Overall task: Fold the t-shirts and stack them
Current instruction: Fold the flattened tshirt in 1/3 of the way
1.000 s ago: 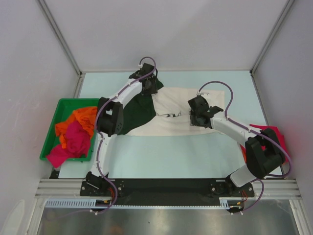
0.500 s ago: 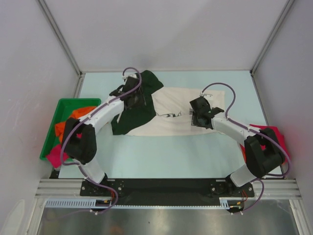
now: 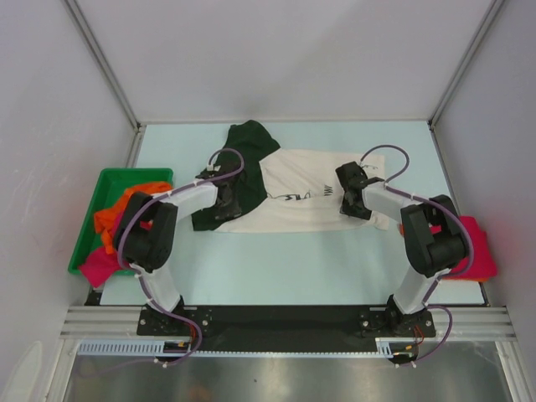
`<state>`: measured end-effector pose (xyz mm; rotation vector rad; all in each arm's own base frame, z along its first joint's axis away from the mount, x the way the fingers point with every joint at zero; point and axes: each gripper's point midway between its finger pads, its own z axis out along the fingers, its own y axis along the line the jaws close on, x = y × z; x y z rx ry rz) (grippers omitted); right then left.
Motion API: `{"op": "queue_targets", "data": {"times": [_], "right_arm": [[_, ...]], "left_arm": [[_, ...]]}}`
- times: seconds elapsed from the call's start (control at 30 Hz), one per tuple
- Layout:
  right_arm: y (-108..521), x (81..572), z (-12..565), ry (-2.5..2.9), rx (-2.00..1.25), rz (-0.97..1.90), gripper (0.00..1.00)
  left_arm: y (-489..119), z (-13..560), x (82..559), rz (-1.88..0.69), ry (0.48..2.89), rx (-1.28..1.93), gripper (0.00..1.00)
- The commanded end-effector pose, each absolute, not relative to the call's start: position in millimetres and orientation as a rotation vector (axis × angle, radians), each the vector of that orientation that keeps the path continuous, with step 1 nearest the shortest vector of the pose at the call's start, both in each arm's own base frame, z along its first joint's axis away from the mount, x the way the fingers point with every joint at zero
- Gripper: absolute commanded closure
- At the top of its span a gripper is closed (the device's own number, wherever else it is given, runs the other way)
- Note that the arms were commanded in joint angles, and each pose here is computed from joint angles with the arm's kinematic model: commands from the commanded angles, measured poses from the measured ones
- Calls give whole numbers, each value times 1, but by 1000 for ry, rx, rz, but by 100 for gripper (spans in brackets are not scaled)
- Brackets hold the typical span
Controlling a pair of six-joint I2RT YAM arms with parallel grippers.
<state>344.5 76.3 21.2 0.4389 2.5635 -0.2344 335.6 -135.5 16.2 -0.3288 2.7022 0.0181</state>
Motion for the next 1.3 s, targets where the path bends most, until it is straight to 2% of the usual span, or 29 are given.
{"op": "queue_targets", "data": {"times": [0.0,0.07,0.43,0.83,1.27], "right_arm": [[71,340,11,2598,479,-310,50],[69,331,8,2624,485,-326,50],[84,288,14,2690,461,-343,50],[84,245,15,2739,453,-363,49],[56,215,31,2726,495,-455,47]], "left_arm": [[-127,1,326,59,2770,-415,64],[-126,-3,318,53,2806,-423,67],[-114,-20,256,53,2932,-458,69],[-95,-17,192,59,2952,-507,70],[-87,5,166,48,2921,-569,69]]}}
